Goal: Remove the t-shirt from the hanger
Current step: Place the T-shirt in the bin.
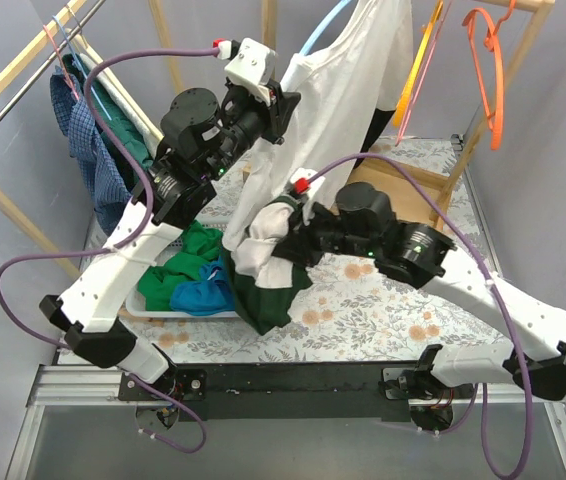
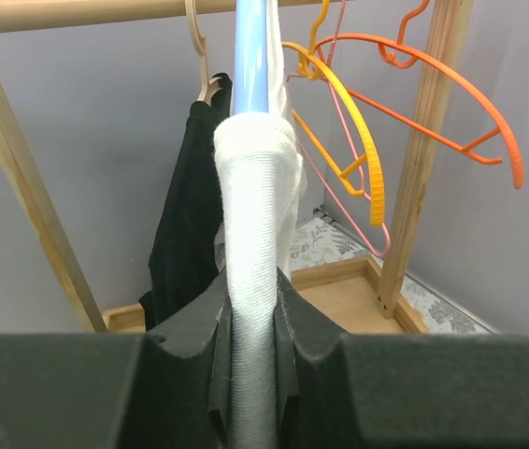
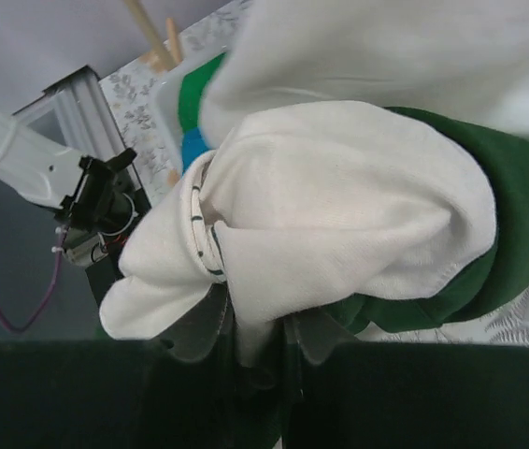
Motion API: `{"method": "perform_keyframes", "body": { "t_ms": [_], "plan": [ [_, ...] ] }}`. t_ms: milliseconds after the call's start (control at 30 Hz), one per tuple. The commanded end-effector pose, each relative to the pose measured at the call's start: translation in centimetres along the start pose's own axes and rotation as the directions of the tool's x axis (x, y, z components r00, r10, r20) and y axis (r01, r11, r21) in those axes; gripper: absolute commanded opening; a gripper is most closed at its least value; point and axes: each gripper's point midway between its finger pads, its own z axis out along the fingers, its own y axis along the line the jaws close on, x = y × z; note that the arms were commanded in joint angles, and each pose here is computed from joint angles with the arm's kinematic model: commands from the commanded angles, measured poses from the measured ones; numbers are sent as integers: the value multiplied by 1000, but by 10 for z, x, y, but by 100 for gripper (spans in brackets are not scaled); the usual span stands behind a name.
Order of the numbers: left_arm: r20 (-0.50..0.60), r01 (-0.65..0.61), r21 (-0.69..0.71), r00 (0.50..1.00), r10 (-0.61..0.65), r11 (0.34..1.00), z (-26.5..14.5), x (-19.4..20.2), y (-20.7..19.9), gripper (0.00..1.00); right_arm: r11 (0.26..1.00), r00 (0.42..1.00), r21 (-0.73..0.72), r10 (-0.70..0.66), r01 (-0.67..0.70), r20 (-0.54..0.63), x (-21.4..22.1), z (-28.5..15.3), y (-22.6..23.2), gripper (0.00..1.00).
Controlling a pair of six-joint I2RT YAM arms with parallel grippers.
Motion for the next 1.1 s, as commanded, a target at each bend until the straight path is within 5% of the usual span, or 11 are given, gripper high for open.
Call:
{"method": "perform_keyframes", "body": {
  "t_ms": [0,333,700,1067],
  "plan": [
    [362,25,-37,932,-10,999,-13,-115,10,0,981,979,-101,-150,165,141,-46,18,45,1],
    [362,29,-17,932,-21,999,-33,-118,9,0,967,965,-75,-234,244,121,-49,64,63,1],
    [363,38,-11,931,-31,999,-79,-123,12,0,921,864,-19,-359,390,352,-124,51,93,1],
    [373,31,21,927,-37,999,-85,-135,7,0,889,814,-2,-418,458,404,-143,75,103,1]
  ]
}}
